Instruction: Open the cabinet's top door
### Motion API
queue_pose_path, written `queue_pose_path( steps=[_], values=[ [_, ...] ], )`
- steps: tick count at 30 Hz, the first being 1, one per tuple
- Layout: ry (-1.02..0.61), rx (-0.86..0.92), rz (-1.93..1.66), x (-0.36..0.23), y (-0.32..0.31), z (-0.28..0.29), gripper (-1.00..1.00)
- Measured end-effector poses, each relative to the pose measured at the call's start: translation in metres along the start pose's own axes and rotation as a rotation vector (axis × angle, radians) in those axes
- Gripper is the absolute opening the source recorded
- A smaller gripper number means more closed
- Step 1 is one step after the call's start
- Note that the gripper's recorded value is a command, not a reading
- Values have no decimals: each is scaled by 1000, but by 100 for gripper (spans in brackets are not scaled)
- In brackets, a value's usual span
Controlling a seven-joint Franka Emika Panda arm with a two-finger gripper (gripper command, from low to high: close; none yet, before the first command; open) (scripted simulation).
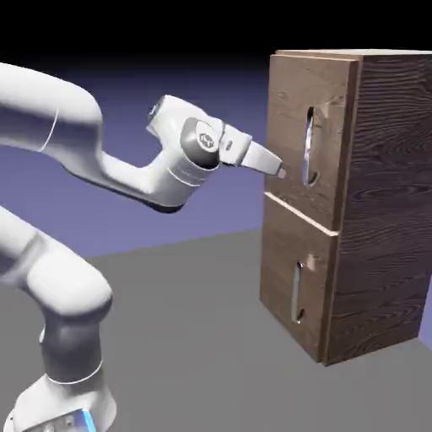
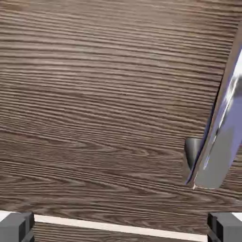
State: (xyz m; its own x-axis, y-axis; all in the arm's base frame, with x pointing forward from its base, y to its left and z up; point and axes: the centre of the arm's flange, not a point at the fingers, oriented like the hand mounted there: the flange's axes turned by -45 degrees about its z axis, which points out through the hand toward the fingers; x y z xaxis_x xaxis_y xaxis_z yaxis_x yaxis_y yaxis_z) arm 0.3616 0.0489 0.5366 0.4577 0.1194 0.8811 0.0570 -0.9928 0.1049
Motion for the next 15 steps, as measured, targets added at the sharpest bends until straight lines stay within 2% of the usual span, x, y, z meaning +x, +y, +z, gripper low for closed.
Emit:
queue_pose_path(
  steps=[15],
  values=[
    [222,-16,33,2,22,-10,0]
  ],
)
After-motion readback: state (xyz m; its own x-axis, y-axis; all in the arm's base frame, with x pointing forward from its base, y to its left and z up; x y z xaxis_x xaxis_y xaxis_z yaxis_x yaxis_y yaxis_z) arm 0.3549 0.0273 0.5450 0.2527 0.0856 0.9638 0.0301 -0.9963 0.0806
